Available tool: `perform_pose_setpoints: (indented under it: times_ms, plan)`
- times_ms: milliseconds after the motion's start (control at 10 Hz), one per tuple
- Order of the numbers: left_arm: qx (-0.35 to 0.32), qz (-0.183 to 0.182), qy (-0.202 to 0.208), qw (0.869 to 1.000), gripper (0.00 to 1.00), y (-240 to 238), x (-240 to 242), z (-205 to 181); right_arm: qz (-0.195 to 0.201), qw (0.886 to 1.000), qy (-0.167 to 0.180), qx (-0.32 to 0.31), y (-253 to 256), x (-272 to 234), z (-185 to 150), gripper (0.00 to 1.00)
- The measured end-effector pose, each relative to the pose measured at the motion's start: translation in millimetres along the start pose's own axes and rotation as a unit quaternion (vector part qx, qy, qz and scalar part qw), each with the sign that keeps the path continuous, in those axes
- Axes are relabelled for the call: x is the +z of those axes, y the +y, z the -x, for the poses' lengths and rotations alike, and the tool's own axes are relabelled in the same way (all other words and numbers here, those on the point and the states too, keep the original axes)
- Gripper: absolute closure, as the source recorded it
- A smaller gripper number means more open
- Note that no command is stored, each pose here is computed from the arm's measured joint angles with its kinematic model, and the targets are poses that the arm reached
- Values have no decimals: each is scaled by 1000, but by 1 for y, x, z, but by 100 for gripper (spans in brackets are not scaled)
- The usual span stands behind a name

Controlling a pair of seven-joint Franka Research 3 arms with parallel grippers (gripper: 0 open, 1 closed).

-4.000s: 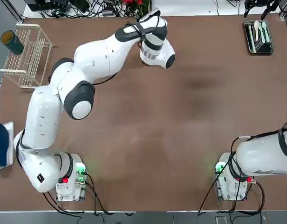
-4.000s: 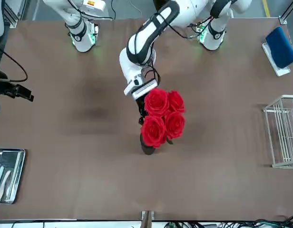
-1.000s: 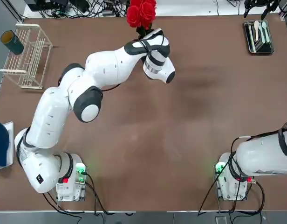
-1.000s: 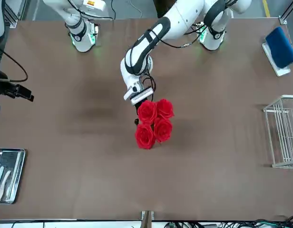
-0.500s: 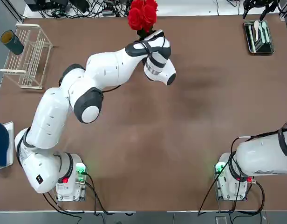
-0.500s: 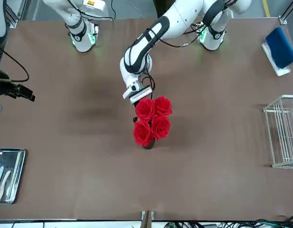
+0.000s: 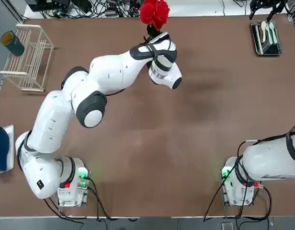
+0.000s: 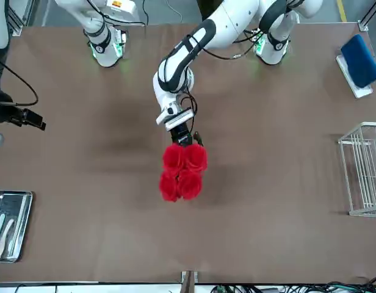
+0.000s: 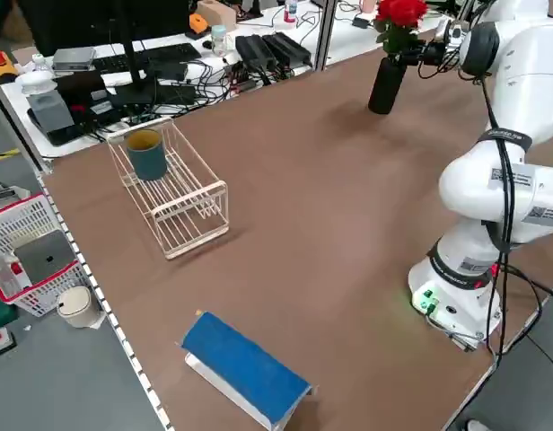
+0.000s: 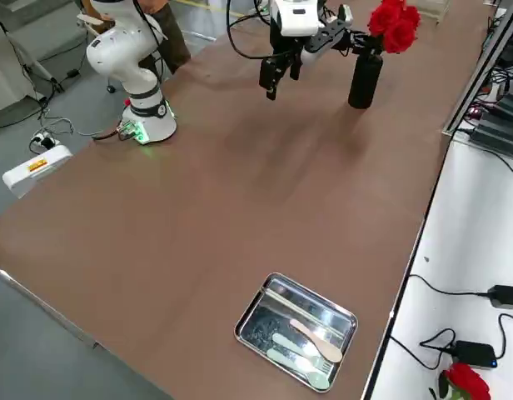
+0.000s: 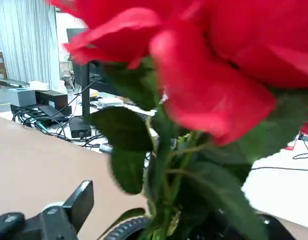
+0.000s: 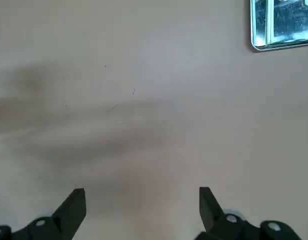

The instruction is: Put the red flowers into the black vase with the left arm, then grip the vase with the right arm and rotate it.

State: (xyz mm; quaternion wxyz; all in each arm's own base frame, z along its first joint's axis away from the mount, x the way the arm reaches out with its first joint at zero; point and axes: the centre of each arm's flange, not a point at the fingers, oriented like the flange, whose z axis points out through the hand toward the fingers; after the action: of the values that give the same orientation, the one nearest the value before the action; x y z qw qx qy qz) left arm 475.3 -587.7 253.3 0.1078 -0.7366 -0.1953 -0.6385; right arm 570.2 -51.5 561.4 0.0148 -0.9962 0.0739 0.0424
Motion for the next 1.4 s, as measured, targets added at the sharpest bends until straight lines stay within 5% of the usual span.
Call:
perform_pose_setpoints:
  times_ms: [600,1400]
  plan:
    - [-9,3,1,1000,0,2,-4,-2,0,1000,0,0,0,0,0,0]
    - [-19,24,6,999,1,13,-51,0,0,1000,0,-1,-1,0,0,0]
